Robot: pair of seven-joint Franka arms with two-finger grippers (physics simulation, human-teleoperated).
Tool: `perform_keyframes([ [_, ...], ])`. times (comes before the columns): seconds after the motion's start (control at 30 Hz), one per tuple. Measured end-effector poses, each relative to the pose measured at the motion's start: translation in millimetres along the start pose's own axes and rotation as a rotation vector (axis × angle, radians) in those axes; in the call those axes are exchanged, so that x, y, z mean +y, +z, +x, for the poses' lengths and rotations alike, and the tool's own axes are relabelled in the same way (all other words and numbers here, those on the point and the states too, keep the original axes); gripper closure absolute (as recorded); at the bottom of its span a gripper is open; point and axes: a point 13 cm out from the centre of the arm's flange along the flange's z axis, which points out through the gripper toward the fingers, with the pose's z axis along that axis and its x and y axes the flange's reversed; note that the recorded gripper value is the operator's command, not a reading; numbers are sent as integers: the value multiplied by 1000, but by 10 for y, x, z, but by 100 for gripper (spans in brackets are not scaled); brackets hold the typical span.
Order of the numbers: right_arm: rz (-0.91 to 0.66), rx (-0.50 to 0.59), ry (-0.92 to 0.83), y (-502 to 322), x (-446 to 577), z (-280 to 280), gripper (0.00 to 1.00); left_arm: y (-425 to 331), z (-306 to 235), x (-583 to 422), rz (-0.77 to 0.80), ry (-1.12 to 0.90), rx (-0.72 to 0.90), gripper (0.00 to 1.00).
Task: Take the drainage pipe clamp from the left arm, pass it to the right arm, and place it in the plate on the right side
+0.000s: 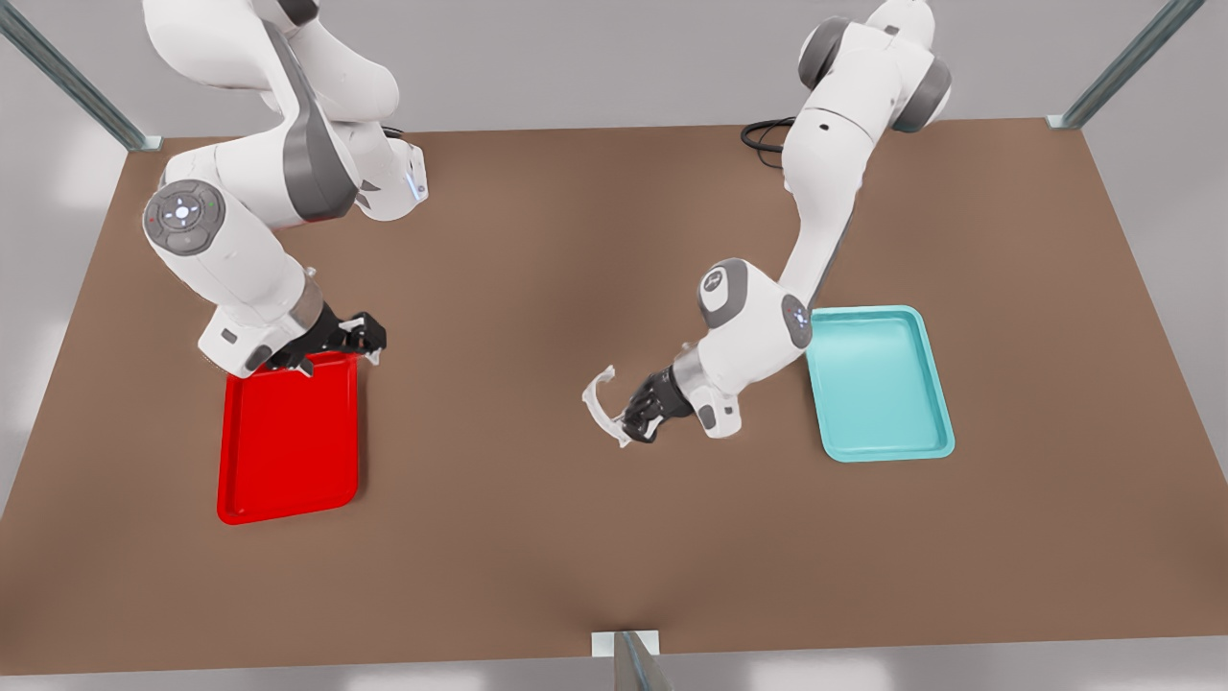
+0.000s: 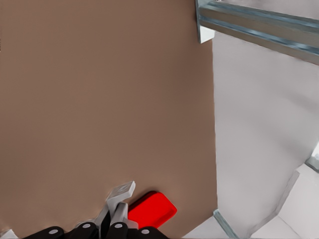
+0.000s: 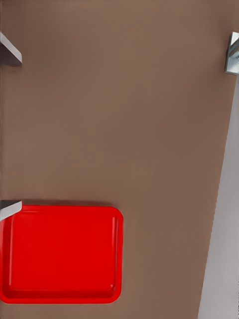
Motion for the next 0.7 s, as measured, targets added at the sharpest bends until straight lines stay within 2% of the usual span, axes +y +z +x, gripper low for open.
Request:
perform_keyframes([
  [0.13,-15,-19,-112,311,883,-98,0,446,-57,73,57,-307,-44,79],
  [0.3,-17,-136,-207,420,1646,-593,0,583,203,-15,126,-601,-39,79],
  [0.4,53,-181,-280,605,1977,-690,0,562,316,-61,150,-777,-16,79],
  [0.7,191,-194,-314,1112,1775,-800,0,531,300,-114,178,-1208,24,79],
])
